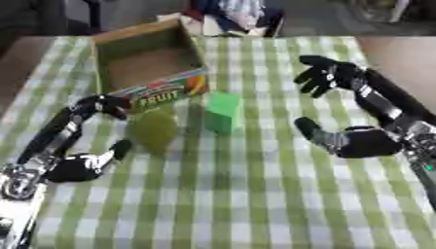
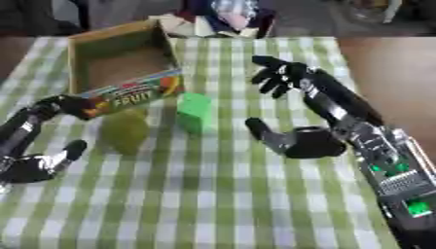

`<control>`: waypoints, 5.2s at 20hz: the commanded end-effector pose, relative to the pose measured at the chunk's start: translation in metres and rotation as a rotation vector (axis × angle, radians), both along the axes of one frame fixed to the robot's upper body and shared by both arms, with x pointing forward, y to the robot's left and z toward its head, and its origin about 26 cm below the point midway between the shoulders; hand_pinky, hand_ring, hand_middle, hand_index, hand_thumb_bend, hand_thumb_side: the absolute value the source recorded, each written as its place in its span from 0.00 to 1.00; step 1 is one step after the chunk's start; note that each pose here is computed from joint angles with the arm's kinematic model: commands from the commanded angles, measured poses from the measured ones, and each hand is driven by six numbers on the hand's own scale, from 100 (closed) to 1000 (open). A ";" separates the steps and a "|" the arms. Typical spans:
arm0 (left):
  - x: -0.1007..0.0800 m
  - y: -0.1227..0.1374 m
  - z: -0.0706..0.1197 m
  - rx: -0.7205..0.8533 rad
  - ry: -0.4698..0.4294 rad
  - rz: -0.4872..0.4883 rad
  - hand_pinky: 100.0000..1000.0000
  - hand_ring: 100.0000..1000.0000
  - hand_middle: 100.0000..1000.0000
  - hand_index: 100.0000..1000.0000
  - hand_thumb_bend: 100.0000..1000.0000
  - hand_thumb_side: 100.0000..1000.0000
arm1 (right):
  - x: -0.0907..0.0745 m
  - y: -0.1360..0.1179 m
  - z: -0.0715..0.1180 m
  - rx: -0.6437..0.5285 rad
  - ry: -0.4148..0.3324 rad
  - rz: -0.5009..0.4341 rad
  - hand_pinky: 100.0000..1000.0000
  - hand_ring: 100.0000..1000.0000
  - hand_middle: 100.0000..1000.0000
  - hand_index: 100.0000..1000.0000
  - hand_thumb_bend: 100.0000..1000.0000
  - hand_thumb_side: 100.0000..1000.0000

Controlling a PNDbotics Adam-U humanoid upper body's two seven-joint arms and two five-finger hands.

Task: Pick up objects on the table and place them in the box.

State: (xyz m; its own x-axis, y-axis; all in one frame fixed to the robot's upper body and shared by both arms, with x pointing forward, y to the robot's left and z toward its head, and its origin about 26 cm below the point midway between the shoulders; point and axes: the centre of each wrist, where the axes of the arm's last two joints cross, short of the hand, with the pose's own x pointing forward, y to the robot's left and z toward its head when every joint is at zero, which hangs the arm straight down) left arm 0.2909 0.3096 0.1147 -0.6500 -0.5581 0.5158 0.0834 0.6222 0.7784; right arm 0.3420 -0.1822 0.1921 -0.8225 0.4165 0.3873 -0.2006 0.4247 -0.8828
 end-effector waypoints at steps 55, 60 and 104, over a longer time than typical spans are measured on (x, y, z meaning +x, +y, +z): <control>0.005 -0.008 0.006 -0.066 -0.022 -0.042 0.80 0.64 0.70 0.86 0.21 0.61 | 0.109 0.070 -0.017 -0.503 -0.001 -0.115 0.73 0.84 0.85 1.00 0.32 0.60; 0.005 -0.010 0.006 -0.067 -0.022 -0.049 0.80 0.64 0.70 0.86 0.20 0.62 | 0.112 0.071 -0.022 -0.501 0.004 -0.139 0.73 0.83 0.85 1.00 0.31 0.61; 0.006 -0.015 0.009 -0.093 -0.030 -0.083 0.79 0.64 0.69 0.86 0.15 0.63 | 0.123 0.065 -0.018 -0.212 -0.195 -0.354 0.55 0.55 0.33 0.55 0.03 0.19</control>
State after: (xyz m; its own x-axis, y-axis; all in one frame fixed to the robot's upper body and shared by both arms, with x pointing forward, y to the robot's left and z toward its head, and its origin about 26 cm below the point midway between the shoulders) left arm 0.2973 0.2944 0.1146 -0.6864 -0.4580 0.5649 0.1273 0.6891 0.7134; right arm 0.4645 -0.1161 0.1513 -0.6512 0.7472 0.1328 0.0562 0.2219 -0.9734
